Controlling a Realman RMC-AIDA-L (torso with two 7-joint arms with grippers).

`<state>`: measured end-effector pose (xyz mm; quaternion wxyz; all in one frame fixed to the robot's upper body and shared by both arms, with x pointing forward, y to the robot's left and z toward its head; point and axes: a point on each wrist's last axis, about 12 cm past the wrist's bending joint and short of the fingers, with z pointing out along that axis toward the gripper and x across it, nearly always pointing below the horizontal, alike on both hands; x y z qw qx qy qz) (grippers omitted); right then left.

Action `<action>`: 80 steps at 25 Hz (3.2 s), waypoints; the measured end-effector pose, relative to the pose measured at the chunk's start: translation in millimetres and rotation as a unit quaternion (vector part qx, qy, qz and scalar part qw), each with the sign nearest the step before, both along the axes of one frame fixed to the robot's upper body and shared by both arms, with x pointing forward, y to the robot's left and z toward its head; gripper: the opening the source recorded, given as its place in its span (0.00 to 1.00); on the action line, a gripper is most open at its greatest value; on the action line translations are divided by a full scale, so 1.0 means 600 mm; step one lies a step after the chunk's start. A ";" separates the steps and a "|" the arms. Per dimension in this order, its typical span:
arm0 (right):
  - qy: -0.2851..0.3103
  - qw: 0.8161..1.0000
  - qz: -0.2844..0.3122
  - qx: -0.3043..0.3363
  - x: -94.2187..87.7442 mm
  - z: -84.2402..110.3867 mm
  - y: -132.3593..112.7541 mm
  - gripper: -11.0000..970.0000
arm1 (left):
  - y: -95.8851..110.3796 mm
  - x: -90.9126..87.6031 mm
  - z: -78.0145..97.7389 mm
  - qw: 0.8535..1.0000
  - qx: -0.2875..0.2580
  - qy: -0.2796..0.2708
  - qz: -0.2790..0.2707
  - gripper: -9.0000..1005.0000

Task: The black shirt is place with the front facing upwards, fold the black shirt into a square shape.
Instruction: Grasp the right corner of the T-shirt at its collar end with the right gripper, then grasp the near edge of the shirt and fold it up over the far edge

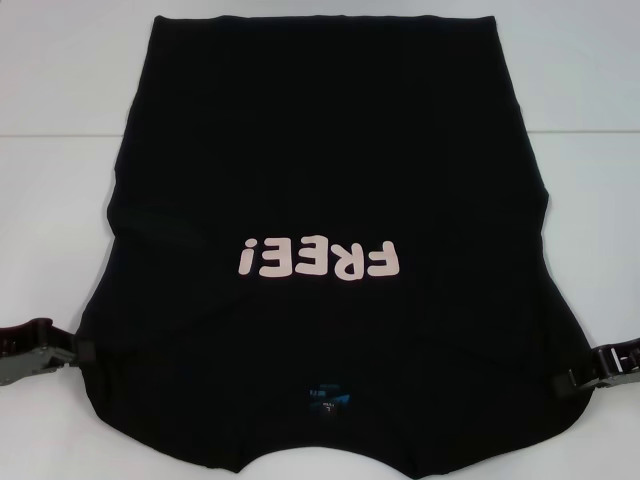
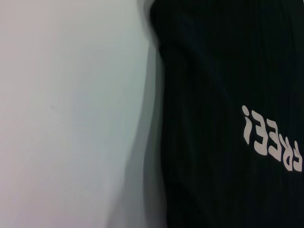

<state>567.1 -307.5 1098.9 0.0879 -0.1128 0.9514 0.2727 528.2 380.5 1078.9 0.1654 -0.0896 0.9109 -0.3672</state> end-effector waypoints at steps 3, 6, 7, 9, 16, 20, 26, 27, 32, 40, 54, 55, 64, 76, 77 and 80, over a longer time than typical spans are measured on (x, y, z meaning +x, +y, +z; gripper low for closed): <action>-0.001 1.000 0.001 0.000 0.001 0.001 0.001 0.39 | 0.001 0.001 0.001 1.000 0.000 -0.001 0.000 0.04; -0.001 1.000 0.001 -0.001 0.001 0.001 0.001 0.24 | 0.001 0.002 0.003 1.000 0.000 -0.003 -0.001 0.04; -0.001 1.000 0.001 -0.001 0.002 0.001 0.000 0.20 | 0.001 0.002 0.003 1.000 0.000 -0.003 -0.001 0.04; -0.002 1.000 0.000 -0.002 0.002 0.002 -0.001 0.13 | 0.001 0.002 0.004 1.000 -0.001 -0.003 -0.002 0.04; -0.012 1.000 0.008 0.000 0.007 0.011 -0.005 0.05 | 0.003 0.001 0.009 1.000 -0.002 -0.005 -0.013 0.04; -0.019 0.999 0.027 0.008 0.005 0.021 -0.010 0.05 | 0.002 -0.005 0.017 0.999 -0.014 -0.004 -0.038 0.04; -0.015 0.995 0.087 0.040 -0.016 0.040 -0.027 0.05 | 0.004 -0.023 0.030 0.996 -0.037 0.009 -0.084 0.04; -0.012 0.994 0.097 0.043 -0.021 0.043 -0.032 0.05 | 0.002 -0.027 0.031 0.994 -0.041 0.015 -0.096 0.04; 0.012 0.985 0.159 0.069 -0.054 0.047 -0.044 0.06 | -0.005 -0.052 0.037 0.985 -0.062 0.054 -0.153 0.04; 0.067 0.976 0.193 0.076 -0.091 0.018 -0.044 0.06 | -0.019 -0.089 0.031 0.961 -0.067 0.114 -0.242 0.04; -0.008 0.982 0.033 0.184 -0.072 0.021 -0.079 0.07 | -0.010 -0.050 0.054 0.981 -0.131 -0.003 -0.146 0.04; -0.024 0.980 0.010 0.198 -0.068 0.025 -0.086 0.07 | -0.006 -0.045 0.057 0.982 -0.136 -0.015 -0.128 0.04; -0.159 0.931 -0.163 0.285 -0.031 0.022 -0.107 0.07 | 0.014 0.017 0.047 0.969 -0.172 -0.155 0.082 0.04; -0.256 0.887 -0.280 0.262 0.009 -0.041 -0.051 0.08 | -0.023 0.056 0.014 0.939 -0.162 -0.246 0.181 0.04; -0.259 0.887 -0.282 0.258 0.013 -0.043 -0.047 0.08 | -0.027 0.060 0.011 0.939 -0.154 -0.250 0.182 0.04; -0.271 0.886 -0.286 0.244 0.026 -0.048 -0.034 0.08 | -0.036 0.070 0.006 0.939 -0.132 -0.258 0.184 0.04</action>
